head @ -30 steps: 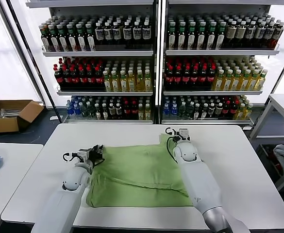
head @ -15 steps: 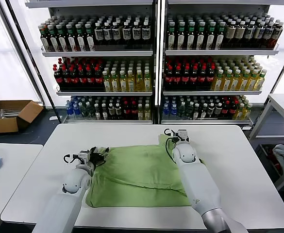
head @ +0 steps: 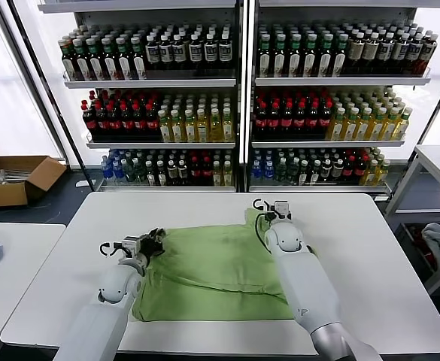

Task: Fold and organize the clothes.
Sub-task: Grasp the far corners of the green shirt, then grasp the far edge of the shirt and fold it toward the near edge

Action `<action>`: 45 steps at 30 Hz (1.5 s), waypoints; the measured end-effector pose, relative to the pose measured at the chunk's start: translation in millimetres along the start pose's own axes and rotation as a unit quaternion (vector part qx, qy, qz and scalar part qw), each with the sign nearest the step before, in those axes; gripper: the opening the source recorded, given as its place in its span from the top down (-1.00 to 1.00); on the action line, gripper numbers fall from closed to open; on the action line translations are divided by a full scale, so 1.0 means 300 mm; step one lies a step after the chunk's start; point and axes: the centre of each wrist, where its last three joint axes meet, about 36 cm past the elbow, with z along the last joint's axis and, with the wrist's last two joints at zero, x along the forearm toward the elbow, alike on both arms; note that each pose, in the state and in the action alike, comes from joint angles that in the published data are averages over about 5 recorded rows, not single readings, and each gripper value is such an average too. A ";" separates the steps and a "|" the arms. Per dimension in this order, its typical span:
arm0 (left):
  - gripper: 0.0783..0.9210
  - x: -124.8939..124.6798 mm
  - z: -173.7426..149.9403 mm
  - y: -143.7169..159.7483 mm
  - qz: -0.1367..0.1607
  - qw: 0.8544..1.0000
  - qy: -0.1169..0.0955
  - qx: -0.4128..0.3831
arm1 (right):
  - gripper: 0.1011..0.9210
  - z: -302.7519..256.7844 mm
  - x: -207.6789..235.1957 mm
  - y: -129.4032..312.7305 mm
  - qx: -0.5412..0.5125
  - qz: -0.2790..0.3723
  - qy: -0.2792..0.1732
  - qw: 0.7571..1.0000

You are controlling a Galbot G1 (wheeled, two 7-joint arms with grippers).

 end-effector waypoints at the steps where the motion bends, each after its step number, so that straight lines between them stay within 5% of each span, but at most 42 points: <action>1: 0.82 0.000 0.000 0.000 -0.001 1.000 -0.001 0.000 | 0.99 0.000 0.001 0.001 -0.001 -0.001 0.000 1.000; 5: 0.97 0.000 -0.001 0.002 -0.002 1.000 -0.008 0.002 | 0.99 -0.001 0.006 -0.003 -0.006 -0.003 -0.003 1.000; 30: 0.98 0.095 -0.053 -0.005 -0.001 0.994 -0.105 -0.002 | 0.99 -0.062 0.287 -0.104 -0.022 -0.009 -0.110 0.994; 45: 0.98 0.246 0.014 -0.022 0.006 0.992 -0.127 -0.017 | 0.99 0.125 0.510 -0.184 -0.027 0.003 -0.127 0.991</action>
